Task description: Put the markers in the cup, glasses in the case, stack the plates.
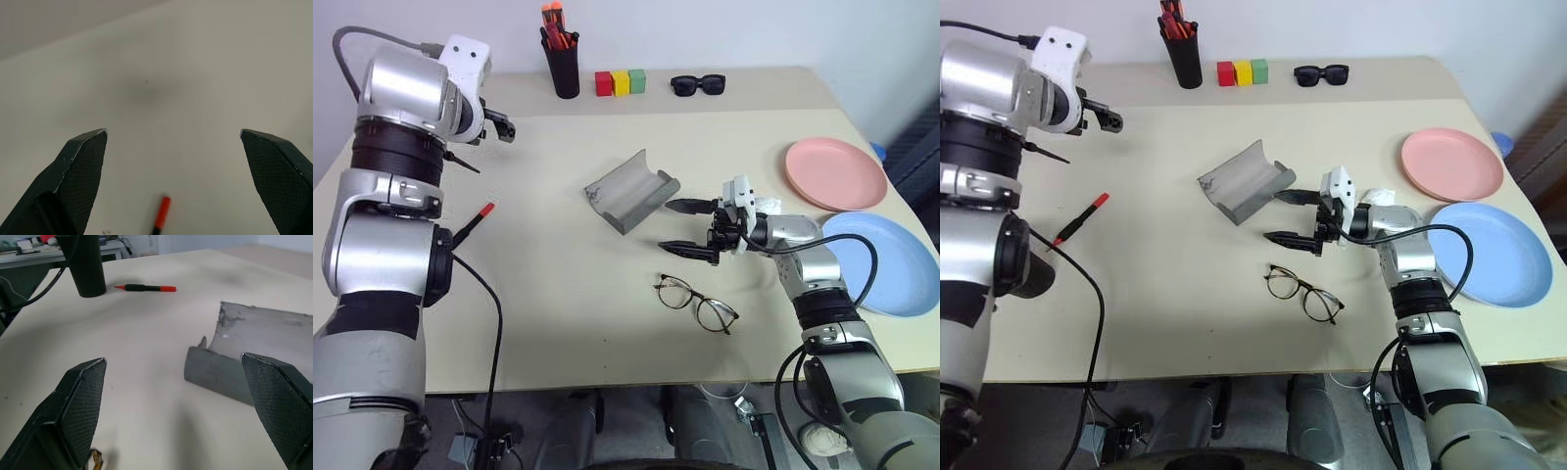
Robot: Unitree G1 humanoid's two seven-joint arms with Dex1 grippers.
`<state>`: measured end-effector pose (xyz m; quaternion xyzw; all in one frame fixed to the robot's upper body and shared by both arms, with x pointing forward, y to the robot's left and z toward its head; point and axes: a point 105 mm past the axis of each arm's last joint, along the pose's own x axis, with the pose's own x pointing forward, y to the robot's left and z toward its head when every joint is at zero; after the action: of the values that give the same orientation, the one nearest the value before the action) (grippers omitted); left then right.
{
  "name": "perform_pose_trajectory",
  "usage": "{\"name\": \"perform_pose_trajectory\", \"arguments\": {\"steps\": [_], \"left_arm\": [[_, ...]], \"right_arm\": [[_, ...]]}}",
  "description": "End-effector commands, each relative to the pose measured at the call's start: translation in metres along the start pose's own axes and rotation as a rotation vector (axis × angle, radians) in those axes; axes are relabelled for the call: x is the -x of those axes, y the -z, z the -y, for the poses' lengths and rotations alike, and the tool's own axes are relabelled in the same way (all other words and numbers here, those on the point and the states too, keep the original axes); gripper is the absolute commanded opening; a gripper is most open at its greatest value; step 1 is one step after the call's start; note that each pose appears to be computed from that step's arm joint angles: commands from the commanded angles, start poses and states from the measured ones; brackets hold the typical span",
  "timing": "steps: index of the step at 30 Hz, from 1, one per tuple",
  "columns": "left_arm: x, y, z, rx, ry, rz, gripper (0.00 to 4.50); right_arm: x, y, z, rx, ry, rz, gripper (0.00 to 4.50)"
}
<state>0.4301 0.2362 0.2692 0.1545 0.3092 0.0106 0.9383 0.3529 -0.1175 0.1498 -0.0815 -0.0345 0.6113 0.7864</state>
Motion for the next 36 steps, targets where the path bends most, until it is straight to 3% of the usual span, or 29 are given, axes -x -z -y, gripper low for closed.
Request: {"name": "perform_pose_trajectory", "arguments": {"steps": [1,6,16,25,36], "left_arm": [[0.006,0.001,-0.02,-0.091,-0.089,-0.068,4.48],[0.007,0.017,-0.017,0.02,-0.006,-0.178,4.48],[-0.006,0.049,-0.023,-0.003,-0.026,-0.31,4.48],[-0.029,0.09,-0.023,-0.026,0.023,-0.39,4.48],[-0.042,0.112,-0.018,-0.037,0.062,-0.421,4.48]], "right_arm": [[0.003,-0.008,0.003,0.049,0.009,0.032,4.5],[0.005,-0.003,0.002,0.05,0.016,0.037,4.5],[0.008,-0.002,0.002,0.048,0.038,0.051,4.5],[0.004,-0.012,-0.006,0.043,0.038,0.06,4.5],[0.003,-0.026,-0.011,0.046,0.054,0.055,4.5]]}}
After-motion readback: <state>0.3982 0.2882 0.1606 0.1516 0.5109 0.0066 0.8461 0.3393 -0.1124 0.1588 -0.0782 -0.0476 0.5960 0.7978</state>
